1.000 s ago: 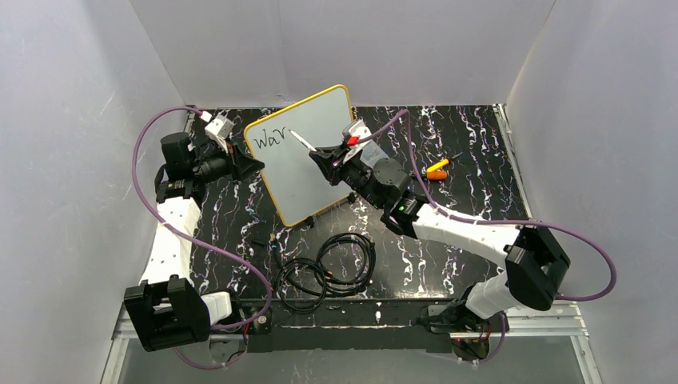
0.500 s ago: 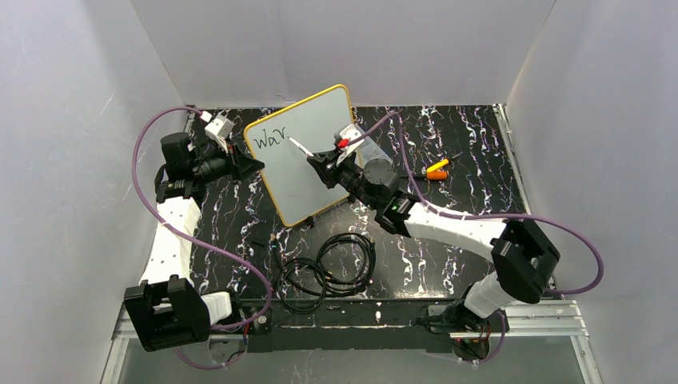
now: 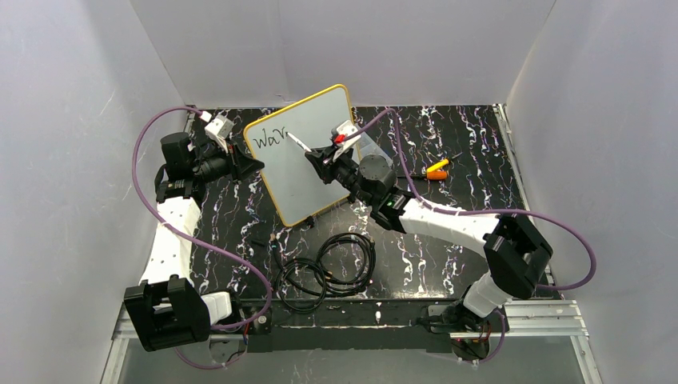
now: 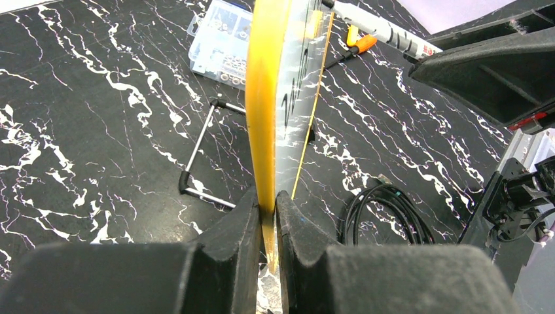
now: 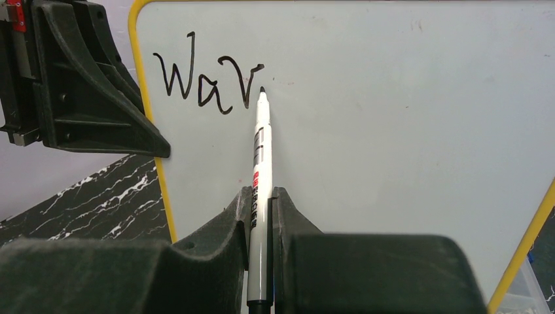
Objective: Write a sentence on the whiteboard
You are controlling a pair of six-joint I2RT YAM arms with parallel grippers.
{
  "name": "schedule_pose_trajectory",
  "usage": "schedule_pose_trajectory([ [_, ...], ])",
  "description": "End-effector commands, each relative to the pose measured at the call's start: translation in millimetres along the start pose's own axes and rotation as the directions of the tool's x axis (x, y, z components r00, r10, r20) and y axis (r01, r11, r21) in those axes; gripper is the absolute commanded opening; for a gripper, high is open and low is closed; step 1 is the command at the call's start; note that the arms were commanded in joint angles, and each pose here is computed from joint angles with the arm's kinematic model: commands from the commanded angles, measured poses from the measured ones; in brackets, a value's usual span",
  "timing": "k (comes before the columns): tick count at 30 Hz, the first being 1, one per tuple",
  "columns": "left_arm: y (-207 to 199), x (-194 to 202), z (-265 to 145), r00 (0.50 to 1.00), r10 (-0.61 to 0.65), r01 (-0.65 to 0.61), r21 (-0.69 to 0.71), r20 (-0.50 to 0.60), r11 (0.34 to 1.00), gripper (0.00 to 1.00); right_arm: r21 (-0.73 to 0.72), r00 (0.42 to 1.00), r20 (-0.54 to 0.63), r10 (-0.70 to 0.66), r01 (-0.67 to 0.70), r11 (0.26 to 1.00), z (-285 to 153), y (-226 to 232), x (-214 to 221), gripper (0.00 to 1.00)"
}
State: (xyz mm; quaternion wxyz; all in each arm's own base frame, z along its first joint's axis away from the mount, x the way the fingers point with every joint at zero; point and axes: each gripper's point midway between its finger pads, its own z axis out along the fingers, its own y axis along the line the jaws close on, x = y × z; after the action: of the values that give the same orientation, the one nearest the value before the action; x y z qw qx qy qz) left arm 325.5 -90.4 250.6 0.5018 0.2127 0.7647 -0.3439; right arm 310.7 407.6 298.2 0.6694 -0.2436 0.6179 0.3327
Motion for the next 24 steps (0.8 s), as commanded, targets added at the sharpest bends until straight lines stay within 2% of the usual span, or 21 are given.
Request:
schedule_pose_trajectory([
  [1,-10.2,12.2,-1.6,0.998,-0.044,0.045,0.026,-0.039,0.999,0.00,0.038,0.995,0.095,-0.004,0.001,0.999,11.4,-9.6,-31.8,0.01],
  [24,-10.7,12.2,-1.6,0.998,-0.045,0.046,0.029,-0.040,0.999,0.00,0.082,0.999,0.031,0.012,-0.014,0.997,3.3,-19.8,-1.0,0.01],
])
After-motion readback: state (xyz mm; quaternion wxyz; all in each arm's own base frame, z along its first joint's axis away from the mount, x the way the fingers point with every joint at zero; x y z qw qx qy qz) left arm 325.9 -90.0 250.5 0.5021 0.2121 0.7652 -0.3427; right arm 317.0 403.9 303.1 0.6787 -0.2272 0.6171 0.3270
